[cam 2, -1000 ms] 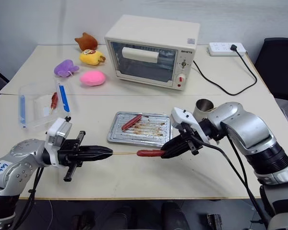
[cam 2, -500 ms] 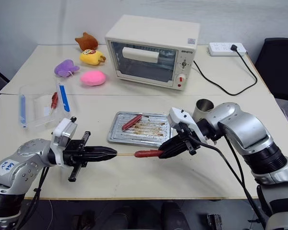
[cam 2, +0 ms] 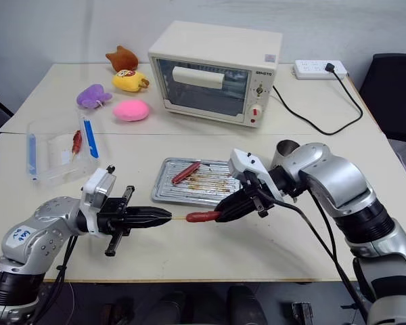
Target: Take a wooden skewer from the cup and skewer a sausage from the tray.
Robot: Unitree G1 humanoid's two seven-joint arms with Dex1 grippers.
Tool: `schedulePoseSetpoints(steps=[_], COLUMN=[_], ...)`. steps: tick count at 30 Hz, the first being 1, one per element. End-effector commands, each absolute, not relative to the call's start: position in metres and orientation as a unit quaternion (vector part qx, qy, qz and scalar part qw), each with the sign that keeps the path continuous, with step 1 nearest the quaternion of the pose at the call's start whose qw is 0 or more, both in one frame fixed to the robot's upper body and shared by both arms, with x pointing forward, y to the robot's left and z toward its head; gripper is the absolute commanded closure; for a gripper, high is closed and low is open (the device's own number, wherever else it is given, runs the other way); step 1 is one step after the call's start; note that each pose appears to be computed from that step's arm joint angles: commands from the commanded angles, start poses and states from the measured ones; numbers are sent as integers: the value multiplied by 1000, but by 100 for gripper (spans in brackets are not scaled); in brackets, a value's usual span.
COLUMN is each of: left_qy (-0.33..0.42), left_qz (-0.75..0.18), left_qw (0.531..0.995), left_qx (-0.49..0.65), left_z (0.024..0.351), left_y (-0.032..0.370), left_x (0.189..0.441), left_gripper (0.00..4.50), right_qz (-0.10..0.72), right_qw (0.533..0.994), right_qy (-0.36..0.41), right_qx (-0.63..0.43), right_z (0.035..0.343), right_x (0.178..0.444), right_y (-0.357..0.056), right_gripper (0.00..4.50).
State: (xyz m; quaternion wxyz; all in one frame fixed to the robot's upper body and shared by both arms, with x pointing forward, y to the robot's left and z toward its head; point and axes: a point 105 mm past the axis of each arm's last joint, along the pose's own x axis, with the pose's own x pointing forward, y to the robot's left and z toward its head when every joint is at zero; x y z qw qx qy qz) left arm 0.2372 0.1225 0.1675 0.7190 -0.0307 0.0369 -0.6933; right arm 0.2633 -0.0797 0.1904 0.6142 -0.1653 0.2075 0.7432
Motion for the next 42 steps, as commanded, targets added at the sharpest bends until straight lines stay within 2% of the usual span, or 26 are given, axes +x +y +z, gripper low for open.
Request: schedulePoseSetpoints(steps=[1,7,9,10,16,19,21,24,27,30,36,39,42], left_qy=[24,17,14,11,1,-8,-23,-69,-131,-194,-240,-236,-223], left_qz=[-702,-697,-694,-693,-678,-662,-633,-549,-441,-307,-116,5,55], left_qw=[711,716,719,720,734,749,773,829,880,922,948,951,951], left_qx=[-22,-23,-25,-26,-37,-41,-49,-81,-118,-134,-176,-199,-209], left_z=[171,171,171,172,171,169,172,181,193,203,205,197,192], left_y=[117,116,117,118,125,133,144,168,196,232,283,316,324], left_x=[235,237,238,238,238,238,241,251,264,276,291,304,320], left_gripper=[450,450,450,450,450,450,450,450,450,450,450,450,450], right_qz=[750,747,751,746,746,759,747,685,614,547,511,529,527], right_qw=[609,610,603,613,617,607,631,705,776,814,822,811,814], right_qy=[184,193,192,180,155,126,85,2,-97,-169,-224,-224,-222], right_qx=[-184,-181,-188,-189,-200,-197,-190,-185,-106,-95,-111,-110,-106], right_z=[202,202,203,205,229,241,249,251,259,254,236,224,219], right_x=[259,258,255,258,258,248,247,253,255,256,251,247,249], right_y=[-70,-71,-73,-72,-88,-98,-104,-115,-119,-128,-132,-130,-131], right_gripper=[366,366,327,316,143,62,7,3,3,3,3,3,3])
